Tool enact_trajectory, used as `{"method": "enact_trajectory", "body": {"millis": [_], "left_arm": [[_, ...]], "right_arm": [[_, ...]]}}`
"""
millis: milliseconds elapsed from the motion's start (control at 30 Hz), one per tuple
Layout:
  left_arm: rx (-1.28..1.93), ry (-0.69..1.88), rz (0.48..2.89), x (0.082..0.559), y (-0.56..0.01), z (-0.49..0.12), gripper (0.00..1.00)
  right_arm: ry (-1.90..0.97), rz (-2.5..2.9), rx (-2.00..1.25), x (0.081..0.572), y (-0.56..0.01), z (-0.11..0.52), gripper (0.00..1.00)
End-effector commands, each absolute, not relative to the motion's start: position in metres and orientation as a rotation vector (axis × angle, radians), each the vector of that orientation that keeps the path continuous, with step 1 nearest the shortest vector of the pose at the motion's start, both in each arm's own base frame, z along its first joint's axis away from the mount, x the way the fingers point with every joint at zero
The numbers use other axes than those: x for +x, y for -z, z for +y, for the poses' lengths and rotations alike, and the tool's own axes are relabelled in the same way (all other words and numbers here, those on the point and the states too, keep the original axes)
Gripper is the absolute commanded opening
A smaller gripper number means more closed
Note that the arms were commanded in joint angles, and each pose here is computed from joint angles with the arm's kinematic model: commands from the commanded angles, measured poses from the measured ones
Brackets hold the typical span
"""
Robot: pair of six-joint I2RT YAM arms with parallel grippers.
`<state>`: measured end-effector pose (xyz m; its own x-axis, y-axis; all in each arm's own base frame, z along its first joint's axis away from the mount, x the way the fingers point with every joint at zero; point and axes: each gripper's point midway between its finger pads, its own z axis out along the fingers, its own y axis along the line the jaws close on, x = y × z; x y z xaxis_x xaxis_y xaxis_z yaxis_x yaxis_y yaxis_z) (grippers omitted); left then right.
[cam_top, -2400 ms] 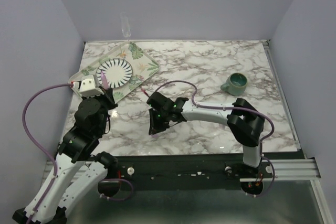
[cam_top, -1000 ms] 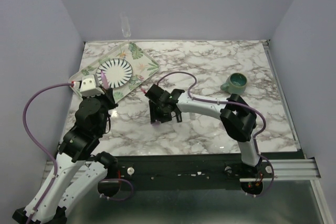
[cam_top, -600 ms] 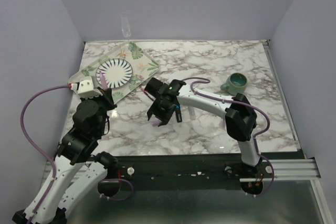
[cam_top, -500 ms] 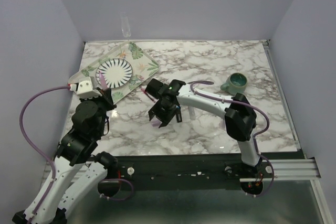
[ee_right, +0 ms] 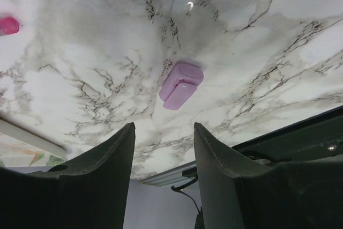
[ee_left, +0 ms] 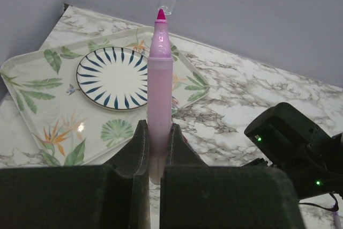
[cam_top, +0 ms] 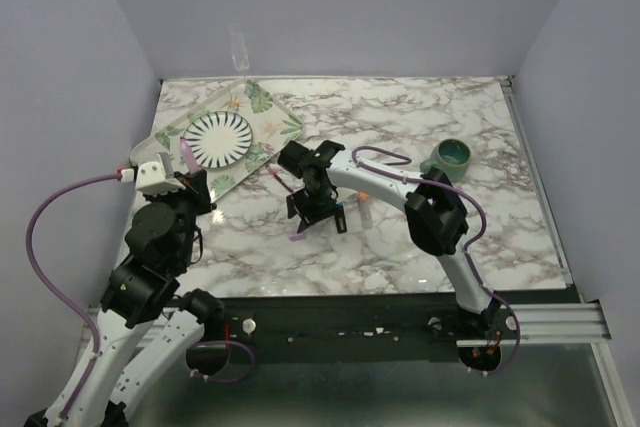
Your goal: Insert the pens into the pen caps
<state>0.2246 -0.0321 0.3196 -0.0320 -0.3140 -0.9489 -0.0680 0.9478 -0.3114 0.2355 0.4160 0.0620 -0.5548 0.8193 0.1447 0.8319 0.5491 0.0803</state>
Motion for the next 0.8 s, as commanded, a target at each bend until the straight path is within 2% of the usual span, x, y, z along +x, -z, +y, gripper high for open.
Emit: {"method": "enact_trajectory", "body": {"millis": [0, 267, 500, 767], "left_arm": [[-0.3, 0.244, 1.567, 0.224, -0.325, -0.036, 0.0], [-0.295, 0.253, 1.555, 0.221, -0.328, -0.036, 0.0], [-0.298, 0.255, 1.547, 0.218, -0.329, -0.035, 0.0], [-0.293, 0.258, 1.546, 0.217, -0.329, -0.035, 0.0]], "right_arm": [[0.04, -2.575, -1.558, 0.225, -0.043, 0.403, 0.55], [-0.059, -2.537, -1.521, 0.212, -0.029, 0.399, 0.55], [-0.019, -2.545, -1.574, 0.226, -0.012, 0.404, 0.55], [-0.117, -2.535, -1.595, 0.224, 0.006, 0.397, 0.53]]}}
